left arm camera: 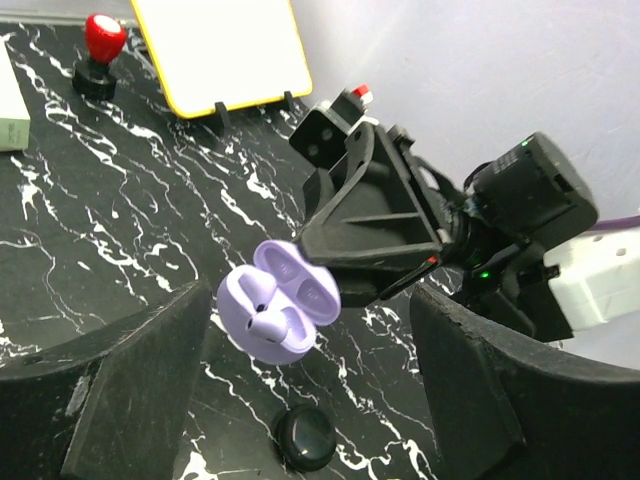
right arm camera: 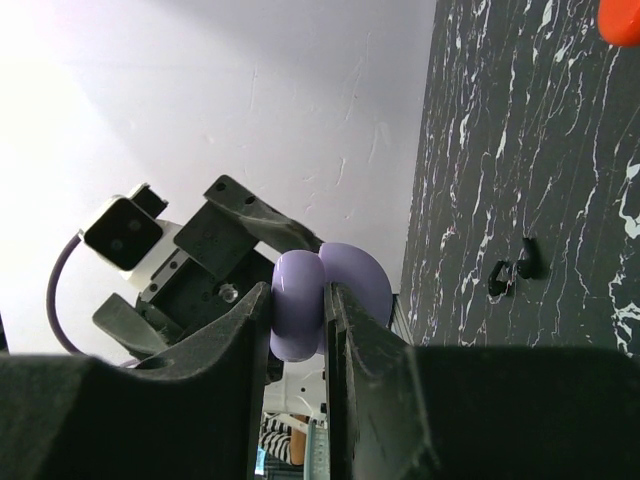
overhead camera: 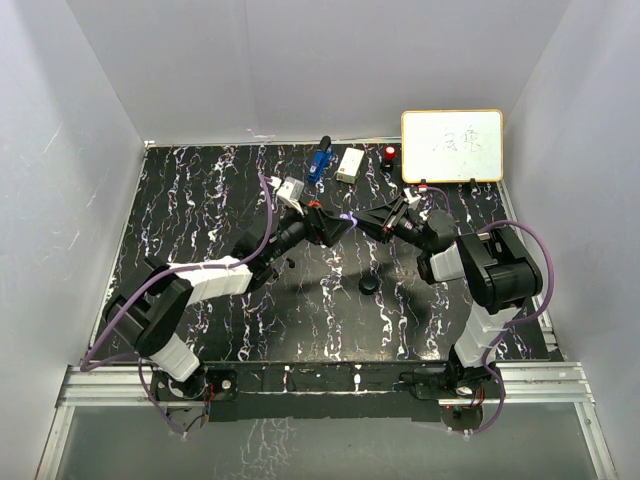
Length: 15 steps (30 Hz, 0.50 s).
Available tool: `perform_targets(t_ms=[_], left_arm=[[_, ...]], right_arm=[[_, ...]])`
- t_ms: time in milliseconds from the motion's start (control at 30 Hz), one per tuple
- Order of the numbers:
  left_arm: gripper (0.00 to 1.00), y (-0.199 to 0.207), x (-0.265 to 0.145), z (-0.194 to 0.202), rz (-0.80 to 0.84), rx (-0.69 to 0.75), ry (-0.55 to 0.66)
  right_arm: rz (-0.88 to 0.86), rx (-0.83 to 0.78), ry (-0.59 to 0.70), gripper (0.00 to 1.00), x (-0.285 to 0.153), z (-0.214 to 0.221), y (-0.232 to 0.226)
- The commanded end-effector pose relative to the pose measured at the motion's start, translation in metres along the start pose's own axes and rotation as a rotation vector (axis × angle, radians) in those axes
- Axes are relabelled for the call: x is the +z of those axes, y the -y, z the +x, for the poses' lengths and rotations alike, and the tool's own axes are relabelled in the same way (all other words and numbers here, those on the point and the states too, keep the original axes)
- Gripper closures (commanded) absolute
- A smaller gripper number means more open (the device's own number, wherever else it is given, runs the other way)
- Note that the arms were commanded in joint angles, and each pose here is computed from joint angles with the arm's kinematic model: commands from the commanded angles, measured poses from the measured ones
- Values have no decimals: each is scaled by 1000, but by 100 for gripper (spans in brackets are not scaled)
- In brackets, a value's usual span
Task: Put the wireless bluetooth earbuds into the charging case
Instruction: Adjust the earbud at the center of the board.
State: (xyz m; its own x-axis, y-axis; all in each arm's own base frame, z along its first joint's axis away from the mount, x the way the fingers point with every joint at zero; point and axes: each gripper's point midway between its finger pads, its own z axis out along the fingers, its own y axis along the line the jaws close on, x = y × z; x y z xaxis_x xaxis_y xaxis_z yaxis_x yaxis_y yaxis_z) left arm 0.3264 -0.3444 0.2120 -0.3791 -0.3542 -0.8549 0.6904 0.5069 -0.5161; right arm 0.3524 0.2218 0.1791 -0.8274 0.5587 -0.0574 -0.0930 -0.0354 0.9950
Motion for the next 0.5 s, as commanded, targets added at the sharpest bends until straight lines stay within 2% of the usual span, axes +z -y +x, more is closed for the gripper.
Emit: perform_targets(t_ms=[0, 467], left_arm=[[22, 9, 9, -15, 47, 11, 31], [22, 12, 13, -7, 85, -17, -2]], right_arm=[[-81, -99, -5, 100, 2, -2, -32], [-82, -100, -3, 100, 2, -2, -33]])
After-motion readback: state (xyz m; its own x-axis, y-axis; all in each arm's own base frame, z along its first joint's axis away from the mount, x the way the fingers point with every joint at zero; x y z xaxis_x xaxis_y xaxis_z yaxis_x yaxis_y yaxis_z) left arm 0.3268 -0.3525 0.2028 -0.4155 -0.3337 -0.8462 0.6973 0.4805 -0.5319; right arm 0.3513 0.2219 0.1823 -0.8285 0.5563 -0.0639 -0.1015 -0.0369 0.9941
